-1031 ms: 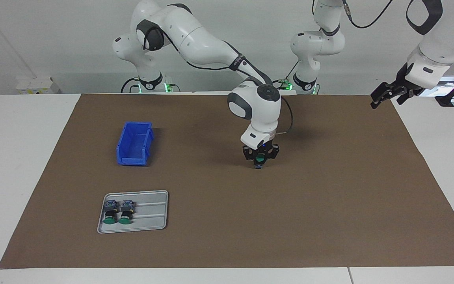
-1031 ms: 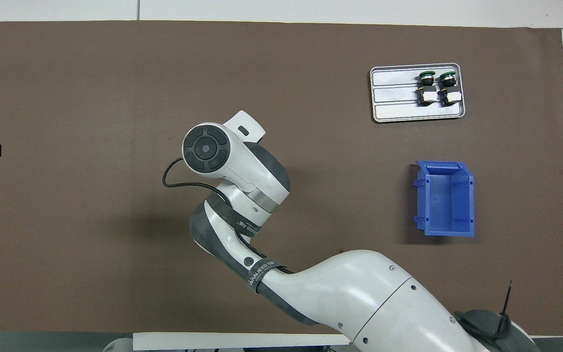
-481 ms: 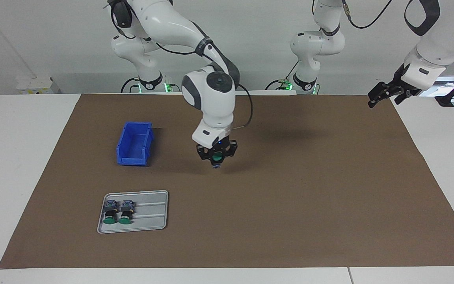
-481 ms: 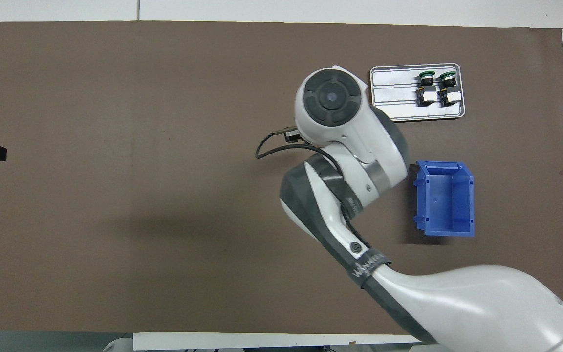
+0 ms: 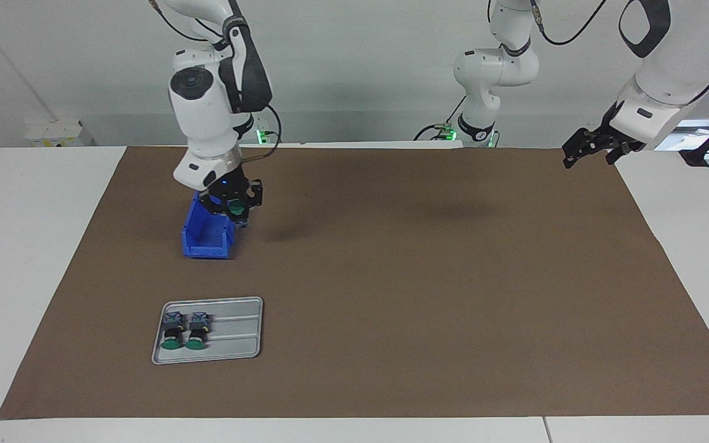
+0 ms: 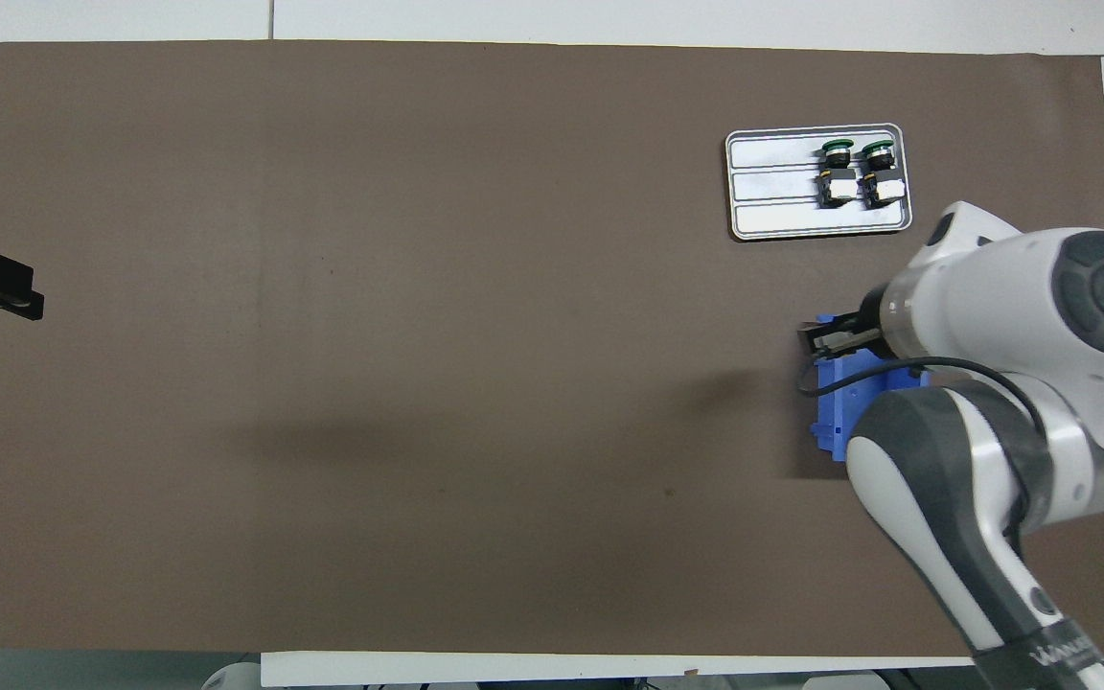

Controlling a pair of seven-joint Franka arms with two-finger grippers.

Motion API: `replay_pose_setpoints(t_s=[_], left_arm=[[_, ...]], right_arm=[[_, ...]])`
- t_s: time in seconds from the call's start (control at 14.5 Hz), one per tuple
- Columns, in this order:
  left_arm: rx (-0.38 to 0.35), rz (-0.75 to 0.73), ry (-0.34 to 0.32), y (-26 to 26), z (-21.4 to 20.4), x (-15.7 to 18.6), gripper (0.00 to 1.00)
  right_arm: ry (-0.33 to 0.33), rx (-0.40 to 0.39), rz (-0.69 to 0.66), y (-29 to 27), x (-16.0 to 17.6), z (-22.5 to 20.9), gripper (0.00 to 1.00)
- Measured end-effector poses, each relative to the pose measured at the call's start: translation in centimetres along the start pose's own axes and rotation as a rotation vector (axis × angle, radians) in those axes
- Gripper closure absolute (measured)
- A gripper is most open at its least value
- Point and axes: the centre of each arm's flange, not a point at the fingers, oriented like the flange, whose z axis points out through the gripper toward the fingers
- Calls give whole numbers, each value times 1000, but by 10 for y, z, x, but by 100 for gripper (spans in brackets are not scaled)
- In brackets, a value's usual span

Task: Place and press button with both arms
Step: 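Carry the item over the blue bin and lower it in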

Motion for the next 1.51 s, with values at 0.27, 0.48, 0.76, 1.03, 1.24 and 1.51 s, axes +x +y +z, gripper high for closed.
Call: replay_pose_setpoints(t_s=[0.27, 0.48, 0.76, 1.03, 1.24, 1.51], left_arm=[[1, 8, -2, 4, 0, 0, 0], [1, 8, -2, 4, 0, 0, 0], [1, 8, -2, 4, 0, 0, 0], [1, 8, -2, 4, 0, 0, 0], [1, 8, -2, 4, 0, 0, 0], [1, 8, -2, 4, 0, 0, 0]], right_arm=[[-35, 9, 53, 47, -20, 24, 67], [-66, 19, 61, 49, -25, 51, 67], [-81, 27, 72, 50, -25, 92, 67], [-91, 30, 81, 47, -26, 116, 67], [-90, 30, 81, 47, -26, 115, 66], [-89, 30, 80, 47, -26, 115, 48]])
